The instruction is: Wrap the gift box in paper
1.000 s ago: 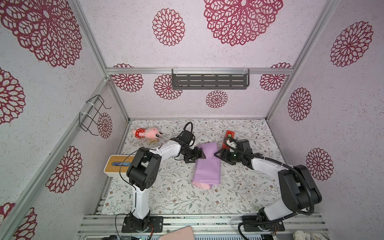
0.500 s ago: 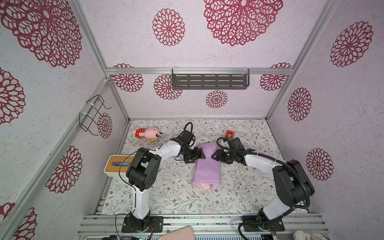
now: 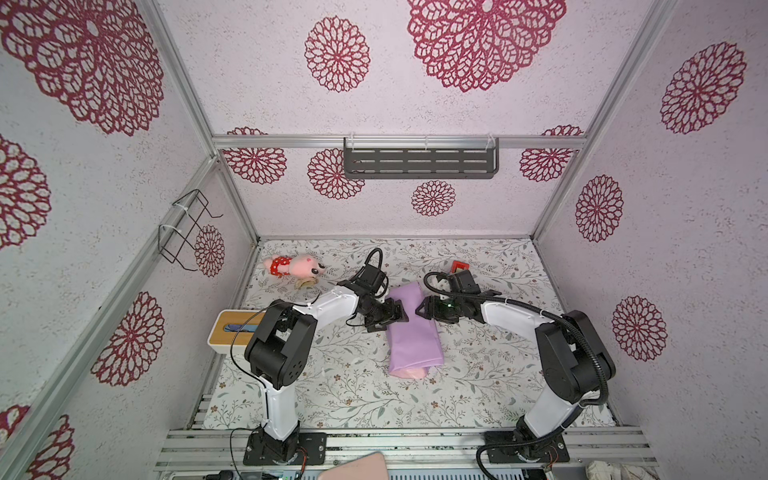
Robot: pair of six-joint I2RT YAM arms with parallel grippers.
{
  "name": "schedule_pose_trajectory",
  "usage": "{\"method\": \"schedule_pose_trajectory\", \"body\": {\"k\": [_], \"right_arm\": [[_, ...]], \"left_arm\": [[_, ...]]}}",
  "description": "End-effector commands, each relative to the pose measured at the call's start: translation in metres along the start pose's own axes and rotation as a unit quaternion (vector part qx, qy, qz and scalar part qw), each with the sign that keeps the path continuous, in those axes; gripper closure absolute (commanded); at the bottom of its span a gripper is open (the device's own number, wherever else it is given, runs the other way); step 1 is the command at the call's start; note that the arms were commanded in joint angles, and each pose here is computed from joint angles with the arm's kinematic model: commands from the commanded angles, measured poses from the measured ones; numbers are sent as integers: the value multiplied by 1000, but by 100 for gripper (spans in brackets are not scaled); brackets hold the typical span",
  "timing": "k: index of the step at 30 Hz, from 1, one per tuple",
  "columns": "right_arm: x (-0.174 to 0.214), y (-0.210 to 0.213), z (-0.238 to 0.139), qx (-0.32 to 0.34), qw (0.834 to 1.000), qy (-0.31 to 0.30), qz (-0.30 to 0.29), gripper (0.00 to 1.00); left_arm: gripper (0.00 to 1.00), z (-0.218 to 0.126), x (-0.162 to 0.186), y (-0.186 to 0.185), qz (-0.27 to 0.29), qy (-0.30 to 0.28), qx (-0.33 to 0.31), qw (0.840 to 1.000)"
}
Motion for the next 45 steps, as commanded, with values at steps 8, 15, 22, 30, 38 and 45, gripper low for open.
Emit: {"method": "schedule_pose_trajectory", "body": {"k": [8, 15, 22, 30, 38, 45], "right_arm": [[14, -7, -13, 3, 1000, 16, -10, 25], [32, -25, -6, 24, 999, 34, 0, 29], [42, -34, -2, 28, 999, 41, 9, 34], [43, -35, -2, 28, 999, 41, 12, 36], [43, -34, -1, 26, 999, 40, 11, 37], [44, -35, 0, 25, 999, 43, 11, 38]], "left_arm": [[16, -3, -1, -1, 4, -19, -17, 1000], [14, -14, -8, -11, 14, -40, -7, 999], [10, -41, -25, -13, -20, -90, 55, 994], [9, -23, -31, -2, -64, -71, 91, 991], [2, -10, -43, -2, -82, -70, 124, 986], [2, -9, -52, -4, -75, -79, 122, 986]]}}
Point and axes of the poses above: each gripper's point midway between its finger pads, its own z axis out along the fingers, its own y axis along the line the jaws close on, x = y × z, the point moved 4 cm from there along -z, back along the fingers, and after that the axes turned 4 degrees about z, right-handed, at the moved point
